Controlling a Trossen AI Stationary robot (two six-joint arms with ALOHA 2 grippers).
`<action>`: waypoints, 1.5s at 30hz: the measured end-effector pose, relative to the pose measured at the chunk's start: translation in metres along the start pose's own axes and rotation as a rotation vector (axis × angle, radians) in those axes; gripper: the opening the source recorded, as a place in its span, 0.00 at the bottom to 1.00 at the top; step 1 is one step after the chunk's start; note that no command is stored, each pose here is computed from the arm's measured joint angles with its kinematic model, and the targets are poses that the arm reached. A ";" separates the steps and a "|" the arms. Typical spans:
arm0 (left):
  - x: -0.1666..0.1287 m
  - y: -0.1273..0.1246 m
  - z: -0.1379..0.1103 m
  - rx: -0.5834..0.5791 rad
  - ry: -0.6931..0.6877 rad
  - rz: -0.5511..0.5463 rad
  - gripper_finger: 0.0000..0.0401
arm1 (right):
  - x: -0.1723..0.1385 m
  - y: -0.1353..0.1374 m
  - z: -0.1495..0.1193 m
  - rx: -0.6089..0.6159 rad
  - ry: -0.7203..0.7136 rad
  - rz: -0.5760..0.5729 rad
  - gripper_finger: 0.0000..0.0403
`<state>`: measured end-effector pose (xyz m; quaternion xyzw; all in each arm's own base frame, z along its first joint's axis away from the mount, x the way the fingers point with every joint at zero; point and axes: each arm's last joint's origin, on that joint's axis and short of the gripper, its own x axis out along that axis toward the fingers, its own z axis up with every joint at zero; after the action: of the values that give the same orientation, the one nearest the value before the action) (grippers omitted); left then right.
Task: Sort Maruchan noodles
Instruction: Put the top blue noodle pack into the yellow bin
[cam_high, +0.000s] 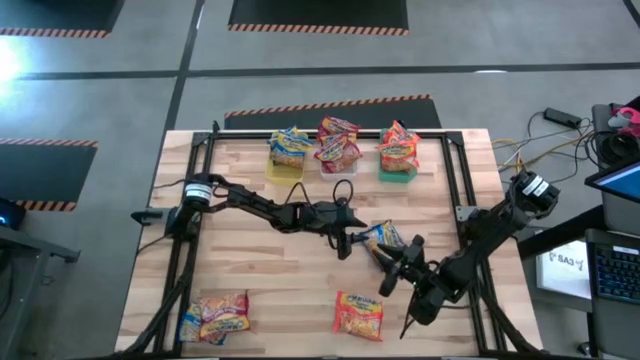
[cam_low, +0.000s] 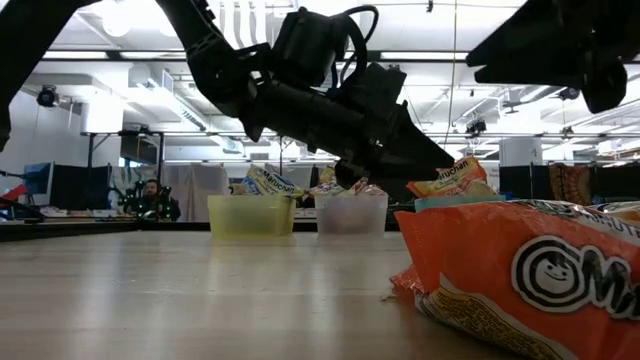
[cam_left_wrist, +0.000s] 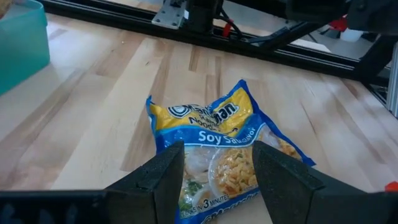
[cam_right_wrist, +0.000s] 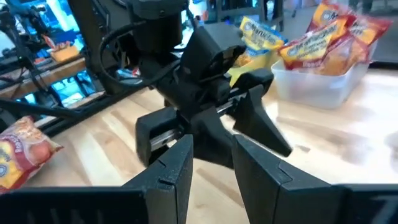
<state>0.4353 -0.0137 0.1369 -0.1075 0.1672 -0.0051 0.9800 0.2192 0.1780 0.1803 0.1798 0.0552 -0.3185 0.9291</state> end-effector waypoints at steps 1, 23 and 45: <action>0.000 0.000 0.000 0.000 0.001 -0.001 0.43 | 0.001 0.001 0.001 0.010 0.023 0.005 0.25; 0.001 -0.019 -0.012 0.040 0.056 0.023 0.43 | 0.019 -0.072 0.053 0.368 0.651 -0.208 0.50; 0.011 -0.026 -0.035 0.052 0.075 -0.002 0.43 | 0.018 -0.110 0.008 0.532 0.771 -0.320 0.54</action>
<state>0.4343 -0.0472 0.1066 -0.0817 0.2036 -0.0147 0.9755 0.1657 0.0843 0.1506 0.5049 0.3384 -0.3703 0.7024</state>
